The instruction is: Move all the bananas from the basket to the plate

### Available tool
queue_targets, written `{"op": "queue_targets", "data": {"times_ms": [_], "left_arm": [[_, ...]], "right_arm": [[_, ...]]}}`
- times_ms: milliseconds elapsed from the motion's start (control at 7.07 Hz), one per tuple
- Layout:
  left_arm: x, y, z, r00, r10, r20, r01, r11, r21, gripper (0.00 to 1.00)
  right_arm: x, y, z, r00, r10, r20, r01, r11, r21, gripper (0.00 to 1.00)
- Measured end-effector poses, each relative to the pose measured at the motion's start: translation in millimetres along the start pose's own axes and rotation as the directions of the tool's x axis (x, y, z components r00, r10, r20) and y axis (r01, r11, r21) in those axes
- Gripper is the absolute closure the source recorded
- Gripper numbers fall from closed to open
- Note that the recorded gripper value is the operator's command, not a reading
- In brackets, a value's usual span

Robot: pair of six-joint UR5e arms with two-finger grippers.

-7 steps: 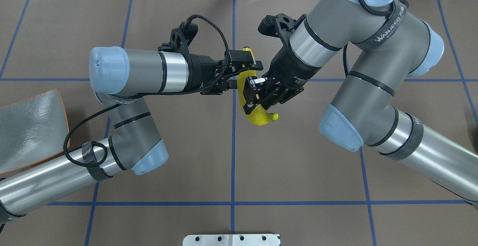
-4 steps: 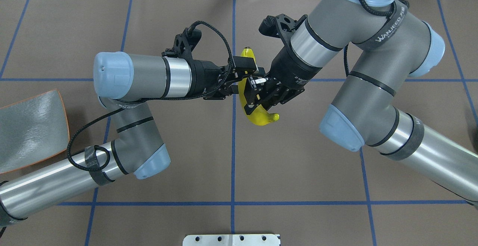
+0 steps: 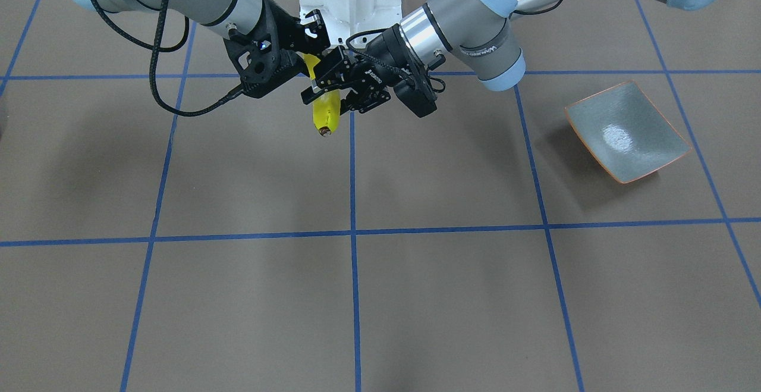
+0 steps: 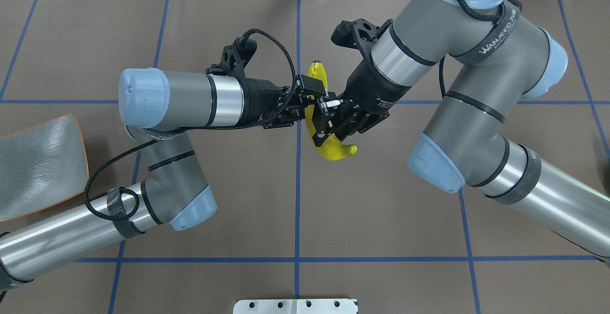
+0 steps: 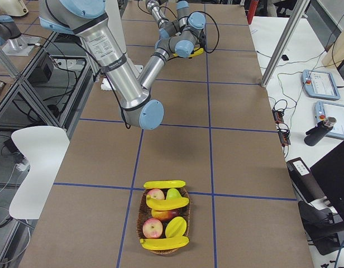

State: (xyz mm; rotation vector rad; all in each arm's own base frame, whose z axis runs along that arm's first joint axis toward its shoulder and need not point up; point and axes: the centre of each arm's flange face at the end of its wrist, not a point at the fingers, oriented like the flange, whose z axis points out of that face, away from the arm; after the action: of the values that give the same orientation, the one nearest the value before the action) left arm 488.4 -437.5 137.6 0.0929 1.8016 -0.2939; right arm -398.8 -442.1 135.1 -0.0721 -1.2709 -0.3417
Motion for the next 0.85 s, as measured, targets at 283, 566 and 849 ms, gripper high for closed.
{"op": "queue_targets", "data": {"times_ms": [283, 566, 849], "left_arm": [[-2.7, 0.1, -1.7, 1.000, -0.014, 0.007, 0.014, 1.000, -0.002, 1.00], [0.7, 2.9, -4.0, 0.998, -0.064, 0.004, 0.064, 0.998, -0.008, 1.00], [1.1, 3.5, -4.6, 0.997, -0.077, 0.004, 0.077, 0.997, -0.009, 1.00]], "right_arm": [[0.9, -0.9, -0.2, 1.000, 0.003, -0.001, -0.003, 1.000, 0.000, 0.02], [4.5, -4.7, 2.6, 0.998, 0.059, -0.008, -0.059, 0.998, 0.000, 0.00], [3.1, -6.3, 0.8, 0.993, 0.120, -0.006, -0.120, 0.993, 0.004, 0.00]]}}
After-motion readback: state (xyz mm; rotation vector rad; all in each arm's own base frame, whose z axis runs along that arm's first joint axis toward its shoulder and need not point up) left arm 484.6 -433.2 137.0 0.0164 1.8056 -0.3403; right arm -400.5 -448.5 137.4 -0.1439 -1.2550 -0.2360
